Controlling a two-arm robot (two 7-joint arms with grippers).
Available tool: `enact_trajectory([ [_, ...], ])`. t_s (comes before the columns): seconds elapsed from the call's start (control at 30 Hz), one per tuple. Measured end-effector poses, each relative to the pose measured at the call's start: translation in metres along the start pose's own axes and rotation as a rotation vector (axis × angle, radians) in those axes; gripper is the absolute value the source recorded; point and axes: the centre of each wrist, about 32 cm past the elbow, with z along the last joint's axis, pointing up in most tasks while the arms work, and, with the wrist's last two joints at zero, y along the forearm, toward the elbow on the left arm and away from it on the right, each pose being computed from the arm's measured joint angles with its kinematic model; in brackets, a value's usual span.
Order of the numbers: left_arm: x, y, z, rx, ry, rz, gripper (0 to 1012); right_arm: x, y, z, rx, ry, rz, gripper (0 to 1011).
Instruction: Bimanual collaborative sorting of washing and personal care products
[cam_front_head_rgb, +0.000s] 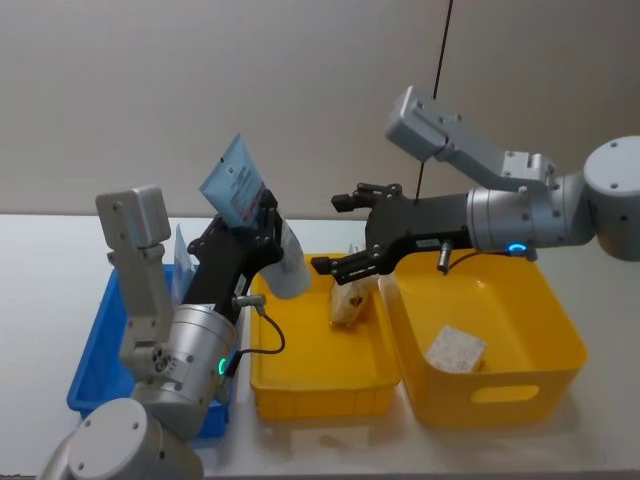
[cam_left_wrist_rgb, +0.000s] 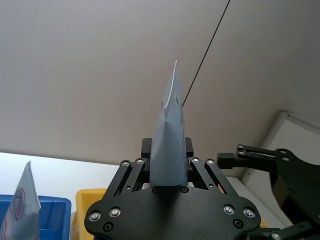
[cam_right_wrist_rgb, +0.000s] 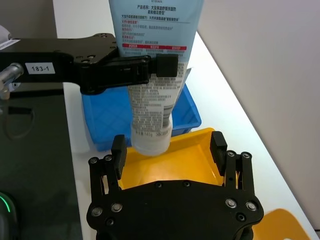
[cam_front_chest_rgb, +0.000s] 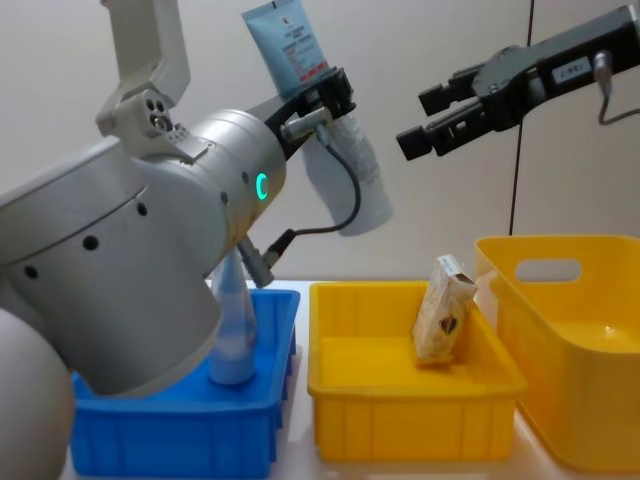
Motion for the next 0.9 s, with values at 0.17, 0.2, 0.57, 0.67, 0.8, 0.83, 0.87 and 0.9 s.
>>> enact_trajectory([
  [0.17, -0.0029, 0.0005, 0.0009, -0.002, 0.003, -0.011, 306, 0.000, 0.006, 0.001, 0.002, 0.011, 0.006, 1002],
  [0.2, -0.0035, 0.0006, 0.0011, -0.003, 0.004, -0.013, 306, 0.000, 0.007, 0.001, 0.003, 0.013, 0.007, 1002],
  [0.57, -0.0083, 0.0019, 0.0027, -0.006, 0.012, -0.035, 306, 0.001, 0.019, 0.001, 0.004, 0.027, 0.015, 1002],
  [0.67, -0.0093, 0.0023, 0.0030, -0.007, 0.012, -0.040, 306, 0.001, 0.023, 0.001, 0.000, 0.027, 0.019, 1002],
  [0.8, -0.0102, 0.0030, 0.0036, -0.009, 0.011, -0.045, 306, 0.000, 0.029, 0.002, -0.005, 0.025, 0.028, 1002],
  [0.83, -0.0104, 0.0031, 0.0037, -0.010, 0.011, -0.046, 306, 0.000, 0.031, 0.003, -0.006, 0.025, 0.030, 1002],
  [0.87, -0.0105, 0.0032, 0.0038, -0.010, 0.011, -0.046, 306, 0.000, 0.032, 0.003, -0.006, 0.024, 0.031, 1002],
  [0.9, -0.0107, 0.0034, 0.0041, -0.011, 0.010, -0.047, 306, 0.000, 0.034, 0.003, -0.008, 0.023, 0.032, 1002],
])
